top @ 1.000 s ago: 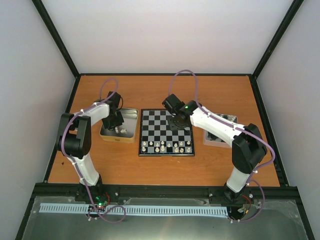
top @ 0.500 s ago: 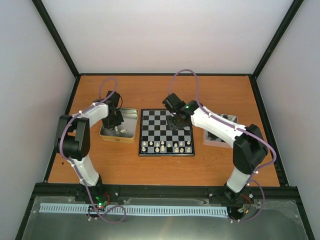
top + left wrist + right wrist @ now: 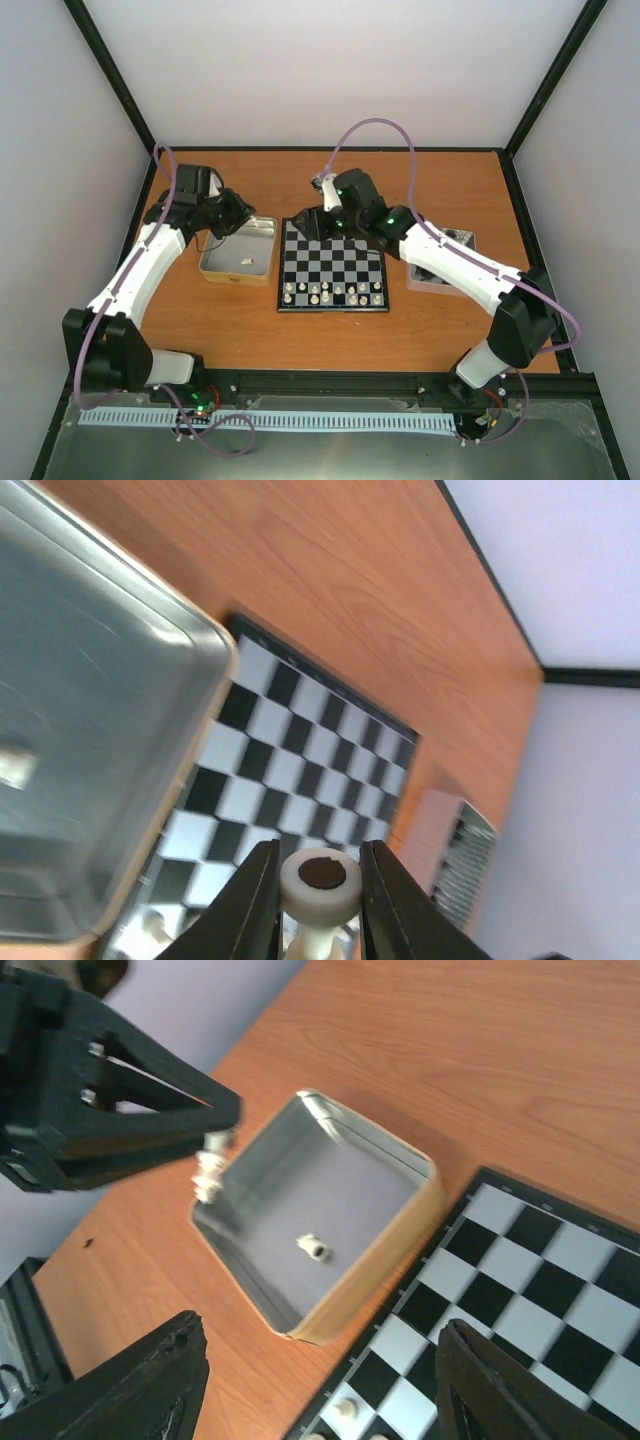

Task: Set up the chess pieces on the board
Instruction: Place the chess piece on the chessboard.

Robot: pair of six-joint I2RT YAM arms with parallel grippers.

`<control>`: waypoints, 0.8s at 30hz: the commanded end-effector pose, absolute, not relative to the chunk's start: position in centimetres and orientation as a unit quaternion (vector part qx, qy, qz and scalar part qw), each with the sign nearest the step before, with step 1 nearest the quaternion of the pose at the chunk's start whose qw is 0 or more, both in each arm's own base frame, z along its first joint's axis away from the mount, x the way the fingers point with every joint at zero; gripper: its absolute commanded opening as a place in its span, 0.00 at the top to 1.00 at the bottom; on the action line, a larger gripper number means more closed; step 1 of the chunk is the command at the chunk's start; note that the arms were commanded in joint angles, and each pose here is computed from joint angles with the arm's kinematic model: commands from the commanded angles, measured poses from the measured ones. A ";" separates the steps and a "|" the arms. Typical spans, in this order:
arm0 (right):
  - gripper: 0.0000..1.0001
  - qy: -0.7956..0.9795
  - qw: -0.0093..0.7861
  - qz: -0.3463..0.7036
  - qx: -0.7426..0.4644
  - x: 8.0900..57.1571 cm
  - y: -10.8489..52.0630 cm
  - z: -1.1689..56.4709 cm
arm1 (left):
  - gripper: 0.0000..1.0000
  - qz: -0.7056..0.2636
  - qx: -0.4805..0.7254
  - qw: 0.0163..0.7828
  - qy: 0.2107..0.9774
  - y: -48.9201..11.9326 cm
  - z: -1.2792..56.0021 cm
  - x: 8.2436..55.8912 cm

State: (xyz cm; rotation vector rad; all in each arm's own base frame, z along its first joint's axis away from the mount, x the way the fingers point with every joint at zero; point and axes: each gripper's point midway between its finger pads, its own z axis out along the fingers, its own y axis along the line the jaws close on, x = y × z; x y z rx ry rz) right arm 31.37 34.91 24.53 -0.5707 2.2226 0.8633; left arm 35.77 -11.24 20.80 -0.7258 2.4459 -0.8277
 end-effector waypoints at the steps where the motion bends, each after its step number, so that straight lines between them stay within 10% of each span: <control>1: 0.36 0.811 0.379 0.375 -0.241 30.5 39.0 27.9 | 0.90 -0.470 -0.314 0.133 0.814 -15.6 23.3 34.3; 10: 0.34 0.835 0.331 0.374 -0.233 29.5 41.9 26.6 | 0.87 -0.548 -0.335 0.095 0.760 -17.0 26.3 33.6; 24: 0.72 0.855 0.329 0.346 -0.201 31.0 42.2 26.0 | 0.87 -0.559 -0.355 0.064 0.747 -17.2 25.0 32.1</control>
